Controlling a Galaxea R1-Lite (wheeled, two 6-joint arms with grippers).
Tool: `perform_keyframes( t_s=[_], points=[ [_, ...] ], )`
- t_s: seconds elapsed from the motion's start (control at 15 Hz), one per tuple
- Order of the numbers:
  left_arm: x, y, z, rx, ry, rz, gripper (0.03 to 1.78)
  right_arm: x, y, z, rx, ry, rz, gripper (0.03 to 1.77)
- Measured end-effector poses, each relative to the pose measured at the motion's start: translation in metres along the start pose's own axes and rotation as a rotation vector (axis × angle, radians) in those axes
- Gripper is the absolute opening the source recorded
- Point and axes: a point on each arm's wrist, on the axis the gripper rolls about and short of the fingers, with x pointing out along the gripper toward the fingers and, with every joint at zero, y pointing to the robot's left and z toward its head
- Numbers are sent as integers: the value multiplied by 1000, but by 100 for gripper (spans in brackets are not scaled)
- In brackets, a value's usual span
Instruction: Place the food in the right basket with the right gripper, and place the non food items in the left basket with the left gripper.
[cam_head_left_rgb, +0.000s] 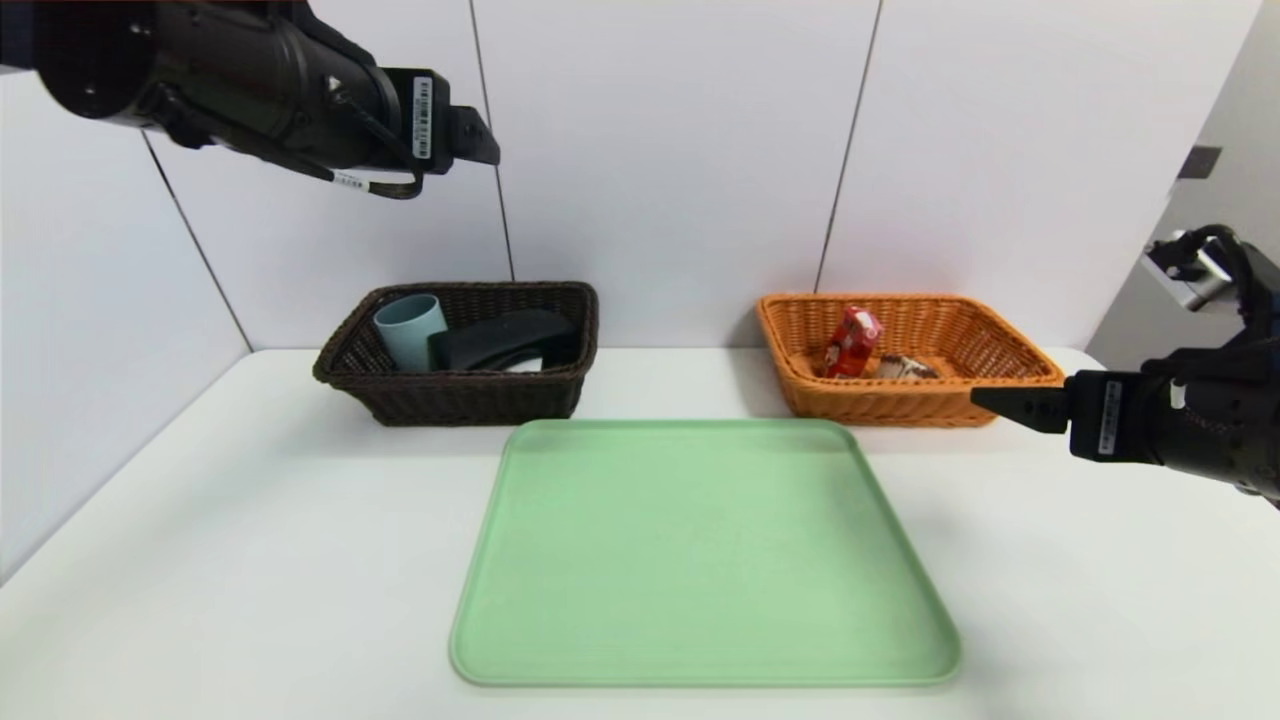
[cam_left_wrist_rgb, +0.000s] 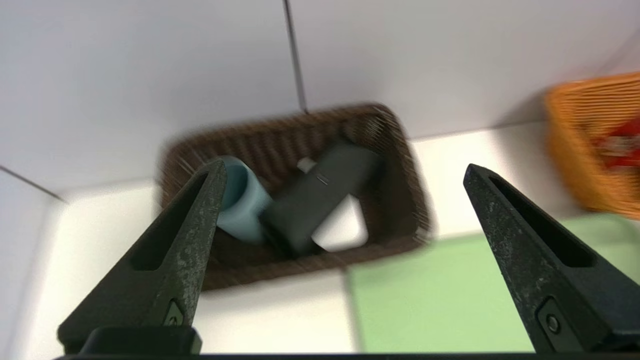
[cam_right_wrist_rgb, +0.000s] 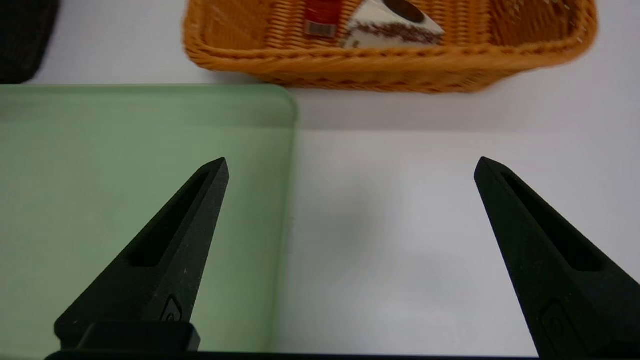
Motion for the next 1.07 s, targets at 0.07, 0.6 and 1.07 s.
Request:
perform_keyframes(
  t_s=[0.07, 0.6, 1.07],
  points=[
    [-12, -4, -8, -74, 45, -17, 169, -1, 2, 7, -11, -34, 57, 170],
    [-87, 44, -82, 75, 12, 86, 169, -18, -2, 17, -299, -179, 2, 170],
    [-185, 107, -167, 15, -114, 428, 169, -77, -27, -27, -233, -238, -208, 170]
  ],
)
